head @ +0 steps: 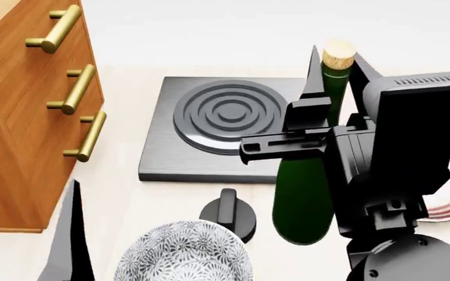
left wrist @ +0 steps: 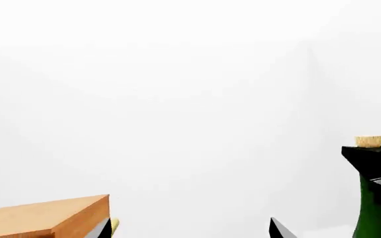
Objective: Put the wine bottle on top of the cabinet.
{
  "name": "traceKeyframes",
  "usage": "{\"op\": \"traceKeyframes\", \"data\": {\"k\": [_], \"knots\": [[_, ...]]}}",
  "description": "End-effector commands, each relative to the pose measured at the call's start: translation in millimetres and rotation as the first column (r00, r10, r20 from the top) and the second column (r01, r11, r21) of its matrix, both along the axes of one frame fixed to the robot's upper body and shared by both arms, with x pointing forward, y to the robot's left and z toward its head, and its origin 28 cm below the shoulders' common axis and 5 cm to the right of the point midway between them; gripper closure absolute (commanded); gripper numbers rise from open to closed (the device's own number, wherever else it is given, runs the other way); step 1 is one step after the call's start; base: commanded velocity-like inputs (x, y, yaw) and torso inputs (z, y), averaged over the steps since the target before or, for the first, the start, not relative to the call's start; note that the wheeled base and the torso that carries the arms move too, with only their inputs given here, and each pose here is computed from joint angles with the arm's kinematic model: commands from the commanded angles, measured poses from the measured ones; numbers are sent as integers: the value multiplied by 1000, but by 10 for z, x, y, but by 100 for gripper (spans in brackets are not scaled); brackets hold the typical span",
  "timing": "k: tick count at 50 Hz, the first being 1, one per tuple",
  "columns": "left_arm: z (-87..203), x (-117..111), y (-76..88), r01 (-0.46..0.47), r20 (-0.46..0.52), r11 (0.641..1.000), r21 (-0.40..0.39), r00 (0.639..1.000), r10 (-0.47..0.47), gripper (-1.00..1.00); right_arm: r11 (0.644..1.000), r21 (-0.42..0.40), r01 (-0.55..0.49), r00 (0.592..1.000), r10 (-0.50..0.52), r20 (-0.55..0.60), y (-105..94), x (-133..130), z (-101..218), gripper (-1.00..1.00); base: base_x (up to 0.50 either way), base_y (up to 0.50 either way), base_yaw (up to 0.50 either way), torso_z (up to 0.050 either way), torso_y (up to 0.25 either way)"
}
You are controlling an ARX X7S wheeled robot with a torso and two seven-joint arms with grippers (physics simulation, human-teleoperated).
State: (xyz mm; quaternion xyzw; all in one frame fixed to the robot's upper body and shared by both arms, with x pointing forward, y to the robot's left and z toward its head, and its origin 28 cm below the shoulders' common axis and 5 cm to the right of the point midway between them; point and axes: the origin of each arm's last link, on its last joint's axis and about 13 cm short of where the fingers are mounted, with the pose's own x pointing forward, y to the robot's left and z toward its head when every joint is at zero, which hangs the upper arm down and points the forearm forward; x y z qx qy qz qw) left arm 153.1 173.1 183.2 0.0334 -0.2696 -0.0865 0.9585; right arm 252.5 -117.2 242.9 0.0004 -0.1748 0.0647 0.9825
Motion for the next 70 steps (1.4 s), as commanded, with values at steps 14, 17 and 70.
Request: {"op": "traceKeyframes", "data": {"k": [14,17,70], "knots": [[-192,267,-307,358,-202,932,47,918,-342,-100,991,56,-118,992,116,42,183,52,164,100,0,0,0,0,0],[-225,342,-330,367,-236,927,80,910,-340,-100,991,46,-122,992,120,41,197,62,143,100,0,0,0,0,3],[-348,1249,-745,440,-443,882,167,833,-331,-100,986,36,-165,984,162,76,285,-8,284,100,0,0,0,0,1]]}}
